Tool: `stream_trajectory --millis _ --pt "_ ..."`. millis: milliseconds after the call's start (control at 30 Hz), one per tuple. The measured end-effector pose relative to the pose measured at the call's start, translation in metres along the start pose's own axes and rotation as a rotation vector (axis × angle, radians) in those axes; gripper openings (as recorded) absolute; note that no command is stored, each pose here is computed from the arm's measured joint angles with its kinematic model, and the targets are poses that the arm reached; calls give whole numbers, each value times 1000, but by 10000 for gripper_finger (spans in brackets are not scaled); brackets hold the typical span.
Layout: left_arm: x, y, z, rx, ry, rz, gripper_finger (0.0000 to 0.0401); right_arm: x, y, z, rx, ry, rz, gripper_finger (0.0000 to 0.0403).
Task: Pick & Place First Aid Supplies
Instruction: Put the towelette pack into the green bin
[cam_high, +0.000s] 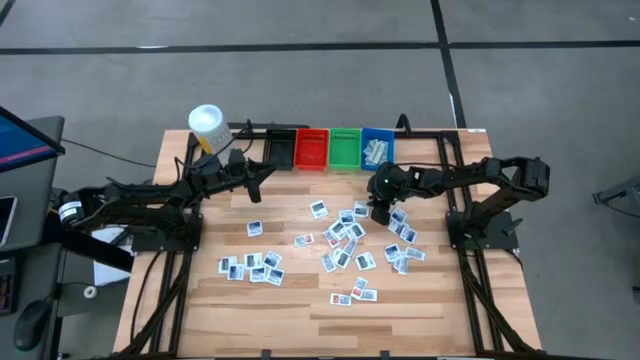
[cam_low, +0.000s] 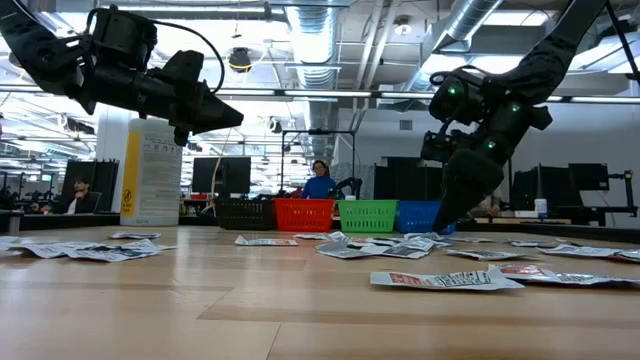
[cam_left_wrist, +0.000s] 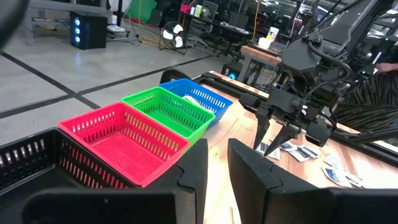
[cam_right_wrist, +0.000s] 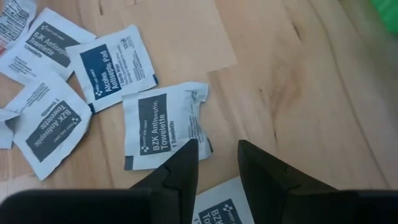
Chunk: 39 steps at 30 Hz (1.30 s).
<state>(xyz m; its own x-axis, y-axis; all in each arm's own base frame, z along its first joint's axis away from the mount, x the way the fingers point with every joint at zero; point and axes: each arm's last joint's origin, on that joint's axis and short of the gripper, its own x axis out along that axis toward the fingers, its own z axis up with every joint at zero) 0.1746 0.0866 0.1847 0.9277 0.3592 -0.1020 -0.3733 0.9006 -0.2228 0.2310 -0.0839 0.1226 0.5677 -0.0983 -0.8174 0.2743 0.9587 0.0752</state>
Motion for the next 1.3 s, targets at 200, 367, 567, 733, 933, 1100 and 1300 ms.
stream_trajectory --millis 200,367,567,733,933,1100,1300 --pt "0 0 0 -2 0 0 62 0 6 0 -17 1 33 107" --pt "0 0 0 -1 0 0 62 0 2 0 -4 0 12 107" --pt "0 0 0 -1 0 0 62 0 -2 0 7 -1 4 107" --pt "0 0 0 -2 0 0 62 0 -1 0 6 -2 16 107" --pt "0 0 0 -2 0 0 62 1 -1 0 6 -3 16 107" --pt "0 0 0 -2 0 0 62 19 -3 -4 28 18 31 107" --pt "0 0 0 -3 0 0 63 32 -2 -8 34 37 45 107"
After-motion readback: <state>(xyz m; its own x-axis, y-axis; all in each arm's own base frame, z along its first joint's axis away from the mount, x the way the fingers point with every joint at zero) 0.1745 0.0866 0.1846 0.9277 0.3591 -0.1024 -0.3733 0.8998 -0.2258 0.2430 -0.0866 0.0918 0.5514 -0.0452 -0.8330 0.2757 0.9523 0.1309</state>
